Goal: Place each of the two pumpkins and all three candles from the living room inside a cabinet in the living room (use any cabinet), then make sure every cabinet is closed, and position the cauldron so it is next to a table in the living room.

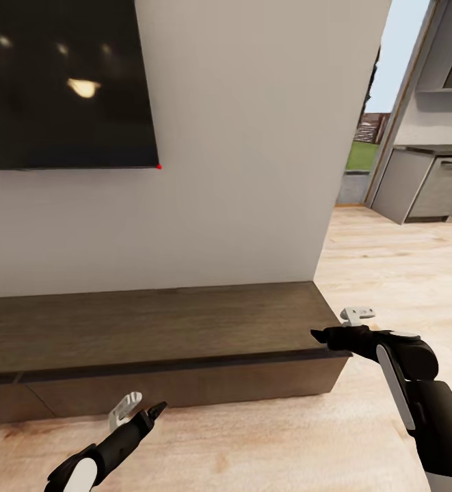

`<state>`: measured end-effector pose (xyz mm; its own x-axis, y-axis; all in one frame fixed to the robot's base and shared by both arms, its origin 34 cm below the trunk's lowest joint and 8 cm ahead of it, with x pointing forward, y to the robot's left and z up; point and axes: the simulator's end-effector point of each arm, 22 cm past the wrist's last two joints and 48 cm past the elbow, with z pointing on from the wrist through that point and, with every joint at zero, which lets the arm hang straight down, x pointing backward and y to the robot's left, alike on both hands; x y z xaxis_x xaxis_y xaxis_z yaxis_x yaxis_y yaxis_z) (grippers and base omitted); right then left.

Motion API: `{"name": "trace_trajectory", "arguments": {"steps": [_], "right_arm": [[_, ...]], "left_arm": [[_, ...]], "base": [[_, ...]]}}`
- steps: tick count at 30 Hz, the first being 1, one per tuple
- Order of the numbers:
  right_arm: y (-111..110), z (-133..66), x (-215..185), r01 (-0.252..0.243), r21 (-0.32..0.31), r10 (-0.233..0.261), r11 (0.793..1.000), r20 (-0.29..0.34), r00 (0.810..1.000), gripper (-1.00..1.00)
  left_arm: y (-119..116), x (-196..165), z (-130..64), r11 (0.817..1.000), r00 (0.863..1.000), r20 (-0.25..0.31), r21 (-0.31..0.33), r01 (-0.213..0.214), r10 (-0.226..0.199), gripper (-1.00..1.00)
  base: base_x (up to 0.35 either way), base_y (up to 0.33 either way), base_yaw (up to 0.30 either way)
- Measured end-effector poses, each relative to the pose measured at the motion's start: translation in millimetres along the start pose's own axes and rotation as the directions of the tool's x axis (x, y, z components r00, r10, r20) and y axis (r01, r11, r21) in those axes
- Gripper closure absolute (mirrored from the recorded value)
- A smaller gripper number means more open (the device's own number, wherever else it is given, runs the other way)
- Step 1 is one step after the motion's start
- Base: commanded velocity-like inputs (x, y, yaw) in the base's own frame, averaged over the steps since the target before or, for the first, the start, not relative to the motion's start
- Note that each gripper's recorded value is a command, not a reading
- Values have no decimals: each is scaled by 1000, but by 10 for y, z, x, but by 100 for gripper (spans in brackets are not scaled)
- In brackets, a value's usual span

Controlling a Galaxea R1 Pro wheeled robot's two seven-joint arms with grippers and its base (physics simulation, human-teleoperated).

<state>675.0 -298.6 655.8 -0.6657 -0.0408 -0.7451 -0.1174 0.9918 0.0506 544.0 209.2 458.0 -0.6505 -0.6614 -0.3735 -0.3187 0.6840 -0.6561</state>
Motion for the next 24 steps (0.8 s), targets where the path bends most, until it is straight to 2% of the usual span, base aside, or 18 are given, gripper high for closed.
{"name": "trace_trajectory", "arguments": {"steps": [24], "right_arm": [[20, -161, -154, 4, 0, -4, 1000, 40, 999, -100]], "left_arm": [[-128, -109, -71, 1000, 999, 29, 24, -14, 13, -100]], "base": [[0, 0, 0]]}}
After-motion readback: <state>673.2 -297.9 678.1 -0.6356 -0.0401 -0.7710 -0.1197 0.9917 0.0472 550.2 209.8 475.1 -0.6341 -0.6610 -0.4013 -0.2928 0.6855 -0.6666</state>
